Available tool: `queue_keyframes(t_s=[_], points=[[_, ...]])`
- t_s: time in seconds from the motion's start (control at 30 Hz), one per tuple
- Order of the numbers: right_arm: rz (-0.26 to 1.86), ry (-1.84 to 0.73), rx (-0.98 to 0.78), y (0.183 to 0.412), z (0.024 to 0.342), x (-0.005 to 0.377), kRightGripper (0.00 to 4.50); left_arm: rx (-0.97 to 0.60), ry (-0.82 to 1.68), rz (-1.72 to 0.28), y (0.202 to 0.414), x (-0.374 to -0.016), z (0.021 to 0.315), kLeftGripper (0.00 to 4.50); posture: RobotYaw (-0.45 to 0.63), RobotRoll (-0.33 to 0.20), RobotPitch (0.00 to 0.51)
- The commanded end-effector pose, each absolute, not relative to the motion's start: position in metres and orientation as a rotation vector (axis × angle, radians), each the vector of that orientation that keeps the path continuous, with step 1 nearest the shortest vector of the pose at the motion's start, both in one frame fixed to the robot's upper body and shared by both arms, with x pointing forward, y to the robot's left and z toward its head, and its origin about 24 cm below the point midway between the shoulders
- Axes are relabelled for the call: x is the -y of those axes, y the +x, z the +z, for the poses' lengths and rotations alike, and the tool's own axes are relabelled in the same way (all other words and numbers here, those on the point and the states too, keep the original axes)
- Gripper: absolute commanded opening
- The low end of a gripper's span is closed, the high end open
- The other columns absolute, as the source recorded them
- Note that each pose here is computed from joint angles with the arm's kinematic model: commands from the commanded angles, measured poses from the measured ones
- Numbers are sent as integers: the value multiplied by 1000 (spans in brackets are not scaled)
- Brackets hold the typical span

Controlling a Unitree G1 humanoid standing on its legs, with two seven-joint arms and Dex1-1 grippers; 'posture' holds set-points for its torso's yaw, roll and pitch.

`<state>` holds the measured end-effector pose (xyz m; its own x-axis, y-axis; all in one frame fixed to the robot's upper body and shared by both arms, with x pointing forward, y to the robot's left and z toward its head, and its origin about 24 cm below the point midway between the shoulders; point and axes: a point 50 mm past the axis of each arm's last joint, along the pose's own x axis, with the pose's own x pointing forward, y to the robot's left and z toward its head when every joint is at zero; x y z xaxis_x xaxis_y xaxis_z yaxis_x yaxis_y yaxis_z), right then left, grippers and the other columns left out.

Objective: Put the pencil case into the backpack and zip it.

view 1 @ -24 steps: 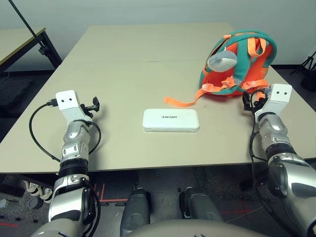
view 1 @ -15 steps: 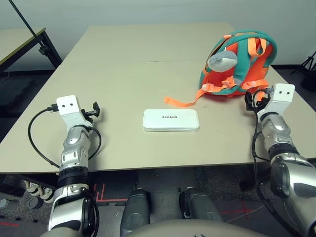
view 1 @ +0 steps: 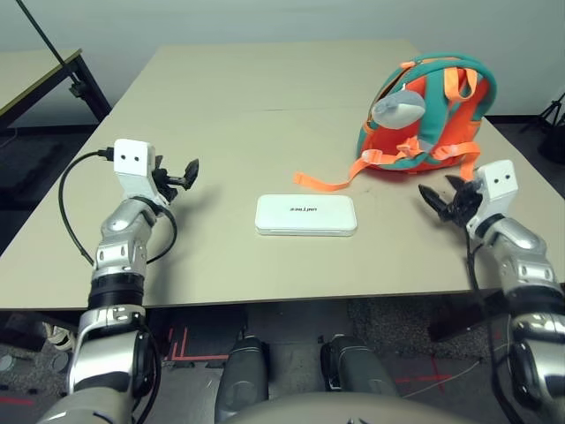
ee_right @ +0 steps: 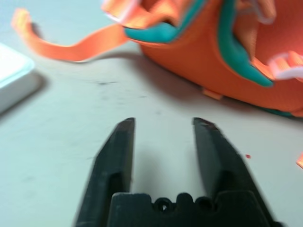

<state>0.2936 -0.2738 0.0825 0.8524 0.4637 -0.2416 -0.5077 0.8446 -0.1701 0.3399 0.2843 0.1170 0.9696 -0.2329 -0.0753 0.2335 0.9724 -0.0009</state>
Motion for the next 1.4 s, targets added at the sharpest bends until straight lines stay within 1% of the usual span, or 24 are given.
queue_keyframes(t_s=[0.03, 0.1, 0.13, 0.33, 0.5, 0.6, 0.73, 0.87, 1.13, 1.4], points=[[647, -296, -231, 292, 96, 259, 1125, -179, -170, -457, 344, -274, 119, 4500, -176, 0, 9], [705, -327, -244, 293, 100, 250, 295, -240, -239, -590, 344, -265, 121, 4500, -174, 0, 8], [736, -343, -252, 294, 102, 247, 20, -270, -275, -648, 343, -260, 123, 4500, -174, 0, 9], [866, -423, -271, 306, 109, 228, 20, -456, -456, -882, 338, -246, 126, 4500, -170, 0, 3], [927, -487, -274, 317, 108, 215, 20, -526, -558, -952, 337, -245, 125, 4500, -166, 0, 0], [954, -549, -276, 323, 105, 209, 20, -604, -626, -1010, 330, -245, 120, 4500, -161, 0, 0], [981, -580, -278, 327, 102, 204, 20, -735, -707, -1009, 322, -247, 106, 4500, -161, 0, 1], [998, -626, -292, 328, 97, 202, 20, -793, -712, -990, 319, -246, 94, 4500, -171, 0, 9], [991, -651, -292, 329, 94, 202, 20, -816, -705, -965, 319, -247, 87, 4500, -176, 0, 17], [992, -725, -295, 333, 90, 199, 20, -844, -664, -926, 323, -241, 79, 4500, -184, 0, 9]])
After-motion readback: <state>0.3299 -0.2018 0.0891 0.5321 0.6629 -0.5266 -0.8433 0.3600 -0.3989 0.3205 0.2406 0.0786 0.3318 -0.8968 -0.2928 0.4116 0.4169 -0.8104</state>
